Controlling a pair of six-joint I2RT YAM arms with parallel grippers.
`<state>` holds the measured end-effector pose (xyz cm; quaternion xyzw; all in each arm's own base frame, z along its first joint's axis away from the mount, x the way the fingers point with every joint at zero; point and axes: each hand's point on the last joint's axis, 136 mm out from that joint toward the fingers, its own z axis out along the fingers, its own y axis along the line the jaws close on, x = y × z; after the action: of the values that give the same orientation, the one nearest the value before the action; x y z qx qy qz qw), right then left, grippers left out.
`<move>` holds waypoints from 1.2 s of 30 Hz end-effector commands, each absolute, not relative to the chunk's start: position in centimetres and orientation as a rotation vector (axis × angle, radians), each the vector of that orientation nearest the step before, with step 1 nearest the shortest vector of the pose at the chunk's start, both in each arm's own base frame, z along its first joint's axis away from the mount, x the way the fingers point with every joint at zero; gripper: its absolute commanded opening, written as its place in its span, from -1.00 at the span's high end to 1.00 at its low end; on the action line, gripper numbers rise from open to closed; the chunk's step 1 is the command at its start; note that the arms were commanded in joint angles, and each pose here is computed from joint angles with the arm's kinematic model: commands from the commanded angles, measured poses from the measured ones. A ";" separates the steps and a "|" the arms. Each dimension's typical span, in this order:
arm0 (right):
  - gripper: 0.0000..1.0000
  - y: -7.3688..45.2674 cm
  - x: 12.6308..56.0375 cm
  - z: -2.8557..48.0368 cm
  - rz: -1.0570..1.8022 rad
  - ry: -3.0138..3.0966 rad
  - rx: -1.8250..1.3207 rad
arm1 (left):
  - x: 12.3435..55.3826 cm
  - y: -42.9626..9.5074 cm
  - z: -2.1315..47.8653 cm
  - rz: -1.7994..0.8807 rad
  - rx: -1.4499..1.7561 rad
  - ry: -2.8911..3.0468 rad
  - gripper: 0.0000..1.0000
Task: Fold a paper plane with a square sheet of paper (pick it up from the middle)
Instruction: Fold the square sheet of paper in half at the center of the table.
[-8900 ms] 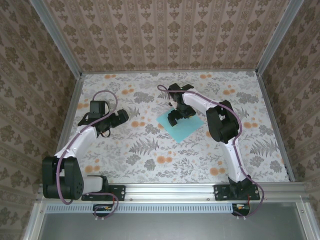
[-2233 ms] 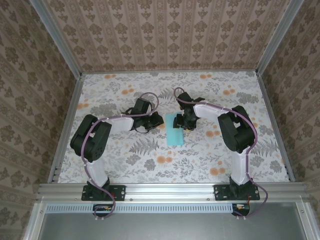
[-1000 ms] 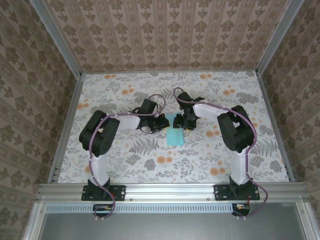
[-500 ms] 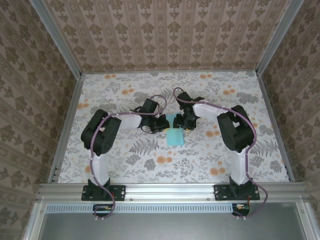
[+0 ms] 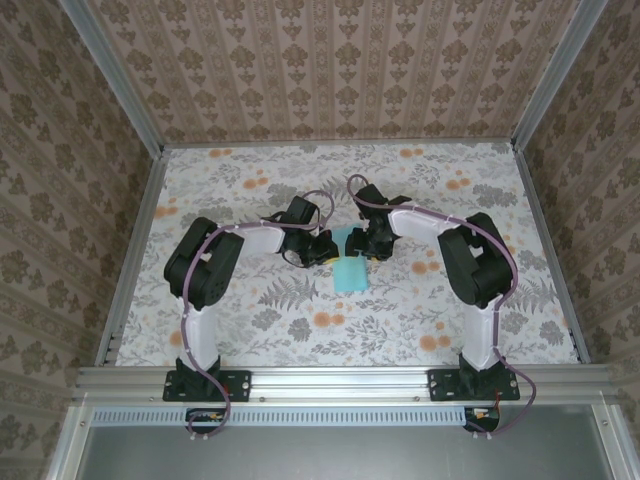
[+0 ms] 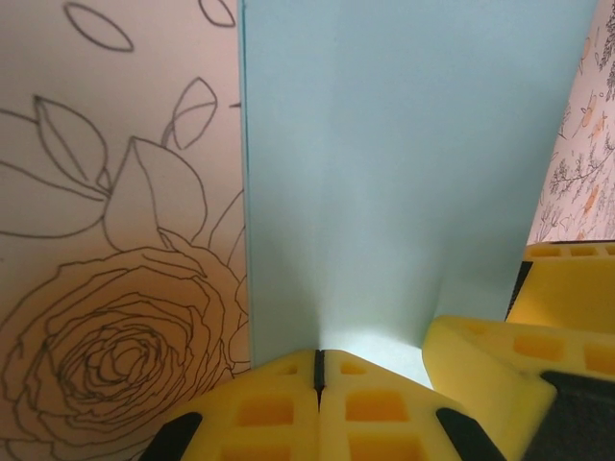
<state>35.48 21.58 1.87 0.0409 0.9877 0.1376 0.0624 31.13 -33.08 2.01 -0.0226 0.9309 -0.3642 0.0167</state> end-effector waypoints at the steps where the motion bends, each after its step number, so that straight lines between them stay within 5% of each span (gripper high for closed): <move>1: -0.16 20.0 33.6 2.3 0.400 3.029 0.156 | 28.3 -29.8 -2.9 -0.888 -0.146 3.097 0.95; 5: -0.10 20.8 34.4 5.7 0.509 2.948 0.094 | 28.2 -29.5 -3.2 -0.864 -0.144 3.108 0.96; 18: 0.67 25.4 34.5 5.8 0.823 2.922 0.009 | 27.7 -28.9 -4.3 -0.797 -0.180 3.160 1.00; 36: 0.81 21.6 33.7 -0.5 0.817 3.017 0.059 | 25.8 -26.5 -6.5 -0.654 -0.266 3.273 1.00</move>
<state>34.65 23.81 1.21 0.0087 0.9606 0.2770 0.0203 31.09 -32.88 1.64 -0.0246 0.9371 -0.3482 -0.0046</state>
